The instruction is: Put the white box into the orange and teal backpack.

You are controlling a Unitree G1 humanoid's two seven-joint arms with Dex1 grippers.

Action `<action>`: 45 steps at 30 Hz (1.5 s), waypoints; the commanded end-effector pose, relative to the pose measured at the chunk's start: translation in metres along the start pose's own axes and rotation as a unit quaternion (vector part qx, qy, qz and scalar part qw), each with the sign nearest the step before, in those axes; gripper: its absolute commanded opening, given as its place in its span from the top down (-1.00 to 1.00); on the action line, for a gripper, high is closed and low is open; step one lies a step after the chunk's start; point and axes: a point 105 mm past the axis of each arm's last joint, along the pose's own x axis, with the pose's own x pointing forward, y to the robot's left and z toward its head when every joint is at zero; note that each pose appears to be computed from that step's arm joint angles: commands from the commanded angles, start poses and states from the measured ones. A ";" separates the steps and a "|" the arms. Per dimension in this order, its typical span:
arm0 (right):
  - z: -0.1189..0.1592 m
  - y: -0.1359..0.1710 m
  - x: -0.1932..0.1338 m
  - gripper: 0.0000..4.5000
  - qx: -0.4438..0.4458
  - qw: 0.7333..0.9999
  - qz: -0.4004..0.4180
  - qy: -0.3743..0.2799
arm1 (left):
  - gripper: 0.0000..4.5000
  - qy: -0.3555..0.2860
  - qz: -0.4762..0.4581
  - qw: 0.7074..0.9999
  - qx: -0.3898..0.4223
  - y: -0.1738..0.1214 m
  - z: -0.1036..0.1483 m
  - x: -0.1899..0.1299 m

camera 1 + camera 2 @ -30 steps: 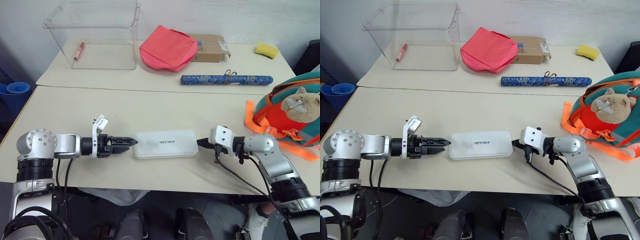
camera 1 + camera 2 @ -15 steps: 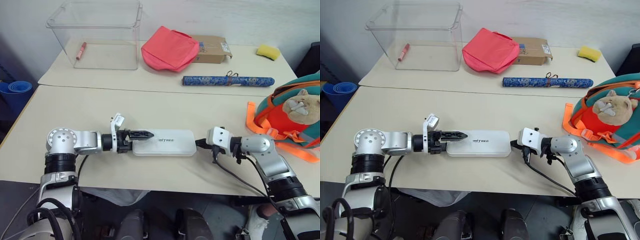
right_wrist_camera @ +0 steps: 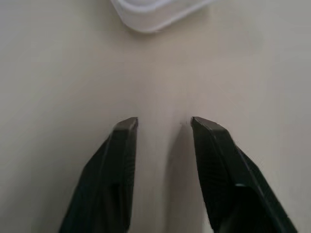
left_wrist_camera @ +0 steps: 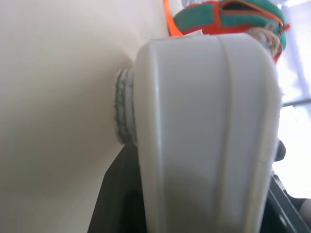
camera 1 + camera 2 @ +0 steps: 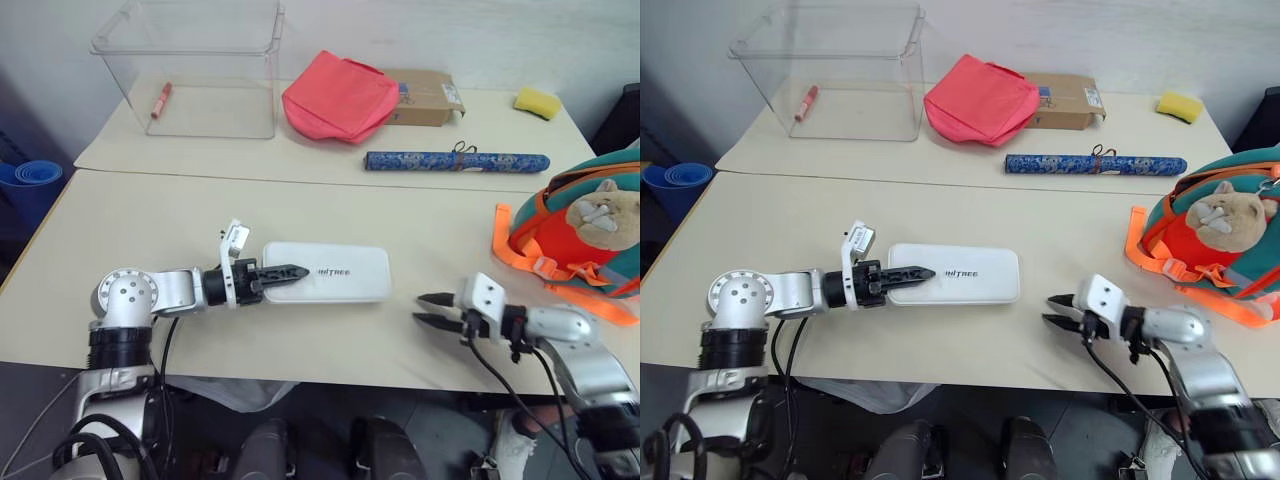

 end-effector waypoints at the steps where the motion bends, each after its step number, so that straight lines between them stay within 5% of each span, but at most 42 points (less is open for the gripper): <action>1: 0.005 -0.006 -0.043 -0.26 0.021 0.996 -0.085 -0.011 | 0.44 0.024 -0.079 0.979 0.187 -0.023 -0.004 0.002; 5: -0.017 -0.003 -0.107 -0.88 0.046 0.978 -0.203 0.012 | 0.44 0.031 -0.132 0.938 0.319 -0.029 -0.010 0.006; 14: -0.056 -0.024 -0.240 -0.94 0.109 0.895 -0.432 0.031 | 0.44 0.033 -0.174 0.918 0.355 -0.033 -0.020 0.018; 20: -0.038 -0.072 -0.242 -0.94 0.071 0.894 -0.443 0.009 | 0.44 0.023 -0.162 0.919 0.360 -0.036 -0.014 0.010; 29: -0.005 -0.124 -0.182 -0.94 0.084 0.933 -0.342 -0.077 | 0.44 0.010 -0.136 0.925 0.355 -0.036 -0.013 -0.001; 32: 0.011 -0.118 -0.149 -0.68 0.094 0.955 -0.263 -0.100 | 0.44 0.009 -0.128 0.926 0.355 -0.036 -0.010 -0.007; 42: 0.057 -0.101 -0.079 0.90 0.079 0.956 -0.195 -0.206 | 0.44 -0.025 -0.075 0.934 0.348 -0.020 0.000 -0.025; 45: 0.078 -0.083 -0.046 0.99 0.081 0.954 -0.150 -0.246 | 0.44 -0.058 -0.057 0.940 0.332 -0.013 0.008 -0.033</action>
